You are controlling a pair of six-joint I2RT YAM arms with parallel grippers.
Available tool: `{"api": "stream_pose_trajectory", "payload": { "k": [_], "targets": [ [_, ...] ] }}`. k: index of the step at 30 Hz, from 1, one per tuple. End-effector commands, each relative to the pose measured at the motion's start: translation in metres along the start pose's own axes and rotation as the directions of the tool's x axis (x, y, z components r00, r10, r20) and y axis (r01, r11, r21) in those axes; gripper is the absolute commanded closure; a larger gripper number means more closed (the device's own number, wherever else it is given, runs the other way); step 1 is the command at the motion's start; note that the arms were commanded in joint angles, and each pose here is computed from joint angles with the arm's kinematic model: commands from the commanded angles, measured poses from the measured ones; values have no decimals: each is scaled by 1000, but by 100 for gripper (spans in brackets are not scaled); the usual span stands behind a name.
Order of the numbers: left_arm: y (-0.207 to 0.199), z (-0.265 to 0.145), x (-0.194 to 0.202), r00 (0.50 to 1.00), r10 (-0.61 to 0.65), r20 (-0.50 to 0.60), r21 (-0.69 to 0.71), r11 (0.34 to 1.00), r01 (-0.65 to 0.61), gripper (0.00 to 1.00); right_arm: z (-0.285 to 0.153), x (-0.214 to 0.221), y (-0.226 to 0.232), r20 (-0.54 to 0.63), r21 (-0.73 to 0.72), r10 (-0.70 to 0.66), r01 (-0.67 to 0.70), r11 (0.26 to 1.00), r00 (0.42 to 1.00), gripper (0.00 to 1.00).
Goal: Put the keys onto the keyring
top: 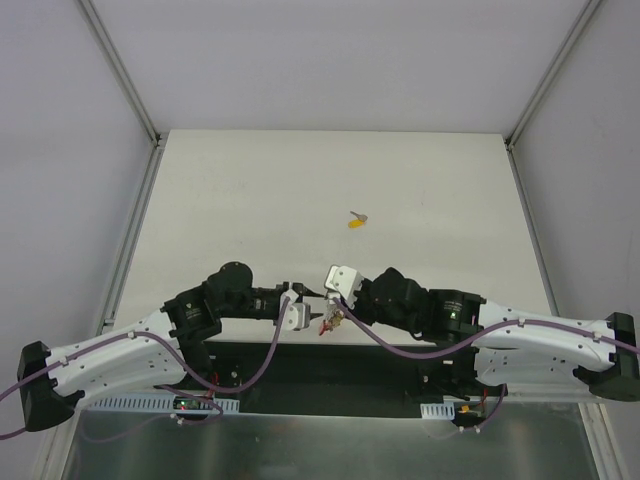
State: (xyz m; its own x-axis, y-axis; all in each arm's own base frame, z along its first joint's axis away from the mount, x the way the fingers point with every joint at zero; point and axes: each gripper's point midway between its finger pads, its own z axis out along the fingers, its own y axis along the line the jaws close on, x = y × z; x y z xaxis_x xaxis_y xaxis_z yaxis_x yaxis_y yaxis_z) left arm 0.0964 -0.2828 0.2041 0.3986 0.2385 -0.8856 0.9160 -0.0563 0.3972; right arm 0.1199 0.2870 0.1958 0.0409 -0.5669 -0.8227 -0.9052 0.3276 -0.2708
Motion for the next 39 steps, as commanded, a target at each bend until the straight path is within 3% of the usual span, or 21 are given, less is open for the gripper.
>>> {"api": "stream_pose_trajectory", "payload": {
  "k": [1, 4, 13, 29, 39],
  "targets": [
    [11, 10, 0, 997, -75, 10, -54, 996, 75, 62, -4, -24, -10, 69, 37, 13, -16, 999, 998, 99],
    [16, 15, 5, 992, -128, 4, -86, 988, 128, 69, -4, -23, -9, 74, 34, 22, -24, 999, 997, 99],
    [21, 28, 15, 972, -235, -10, -115, 966, 232, 71, -2, -21, -8, 76, 33, 27, -29, 999, 997, 99],
    [21, 40, 21, 960, -279, -18, -106, 956, 275, 75, -2, -22, -8, 83, 32, 34, -36, 999, 996, 99],
    [30, 39, 24, 954, -299, 31, -182, 937, 299, 79, -6, -23, -9, 117, 37, 51, -56, 998, 992, 99]
  ]
}}
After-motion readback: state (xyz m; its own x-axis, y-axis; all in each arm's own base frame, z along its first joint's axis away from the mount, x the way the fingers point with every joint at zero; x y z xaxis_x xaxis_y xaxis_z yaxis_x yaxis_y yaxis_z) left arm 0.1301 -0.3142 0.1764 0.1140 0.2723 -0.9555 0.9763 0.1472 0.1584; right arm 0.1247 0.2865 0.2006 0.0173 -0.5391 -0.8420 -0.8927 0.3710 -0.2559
